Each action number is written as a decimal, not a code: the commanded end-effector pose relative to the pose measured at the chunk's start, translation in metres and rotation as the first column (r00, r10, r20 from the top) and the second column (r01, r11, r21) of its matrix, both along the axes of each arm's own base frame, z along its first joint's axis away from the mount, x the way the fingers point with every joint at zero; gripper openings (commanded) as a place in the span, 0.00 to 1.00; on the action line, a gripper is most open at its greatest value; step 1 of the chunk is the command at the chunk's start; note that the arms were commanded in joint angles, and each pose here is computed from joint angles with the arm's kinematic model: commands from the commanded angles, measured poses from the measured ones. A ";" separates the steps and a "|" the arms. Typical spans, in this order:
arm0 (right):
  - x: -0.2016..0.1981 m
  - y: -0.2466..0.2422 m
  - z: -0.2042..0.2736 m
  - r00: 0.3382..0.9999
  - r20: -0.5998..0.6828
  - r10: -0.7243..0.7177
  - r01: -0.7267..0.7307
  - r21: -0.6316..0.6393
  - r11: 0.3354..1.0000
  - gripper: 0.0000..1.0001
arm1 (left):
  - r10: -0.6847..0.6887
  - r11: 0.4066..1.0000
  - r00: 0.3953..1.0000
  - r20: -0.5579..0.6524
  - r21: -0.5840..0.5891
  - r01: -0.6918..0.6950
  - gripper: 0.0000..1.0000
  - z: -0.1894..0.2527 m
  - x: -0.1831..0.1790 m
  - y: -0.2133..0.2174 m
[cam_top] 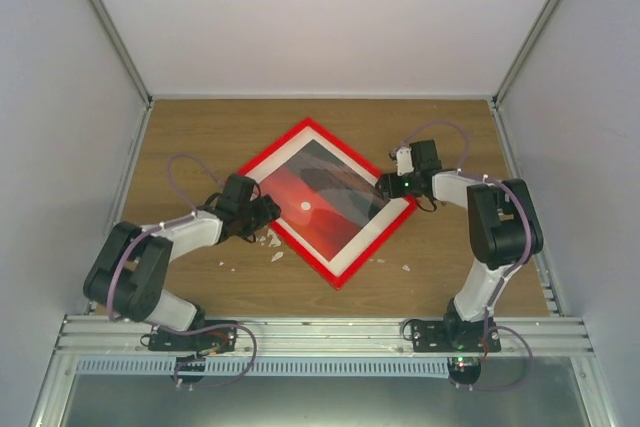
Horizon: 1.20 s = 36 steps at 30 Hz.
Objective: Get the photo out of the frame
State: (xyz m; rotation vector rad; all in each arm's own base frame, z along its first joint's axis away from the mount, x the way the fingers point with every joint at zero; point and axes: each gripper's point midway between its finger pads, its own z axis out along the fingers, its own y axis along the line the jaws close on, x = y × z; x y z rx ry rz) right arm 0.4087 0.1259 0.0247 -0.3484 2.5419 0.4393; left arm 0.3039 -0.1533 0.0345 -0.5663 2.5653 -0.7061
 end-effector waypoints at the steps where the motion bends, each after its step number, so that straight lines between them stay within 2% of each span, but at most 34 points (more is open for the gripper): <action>1: -0.082 0.019 -0.042 0.957 -0.289 0.017 0.007 0.082 0.997 0.72 | -0.057 0.987 0.991 -0.121 0.143 0.074 0.71 -0.034 -0.010 0.010; 10: -0.151 0.045 -0.035 0.941 -0.334 0.055 -0.014 0.126 0.992 0.77 | -0.172 0.937 0.975 -0.141 0.282 0.206 0.76 -0.039 0.048 -0.001; 16: -0.179 0.051 -0.011 0.954 -0.297 0.043 0.009 0.172 0.985 0.82 | -0.236 0.914 0.964 -0.123 0.309 0.263 0.78 -0.039 0.081 -0.014; 22: -0.182 0.042 -0.001 0.966 -0.259 -0.009 0.052 0.160 0.986 0.83 | -0.341 0.900 0.938 -0.058 0.270 0.343 0.81 -0.028 0.101 -0.048; 28: -0.169 0.012 0.004 0.967 -0.189 -0.172 0.183 0.040 0.982 0.88 | -0.402 0.879 0.915 -0.028 0.269 0.395 0.84 -0.022 0.104 -0.067; 32: -0.166 0.001 0.017 0.965 -0.146 -0.217 0.220 0.004 0.976 0.90 | -0.378 0.888 0.926 0.024 0.292 0.355 0.86 0.003 0.108 -0.060; 36: -0.170 0.000 0.015 0.958 -0.173 -0.228 0.230 -0.009 0.973 0.92 | -0.318 0.900 0.946 0.061 0.334 0.281 0.89 0.032 0.107 -0.041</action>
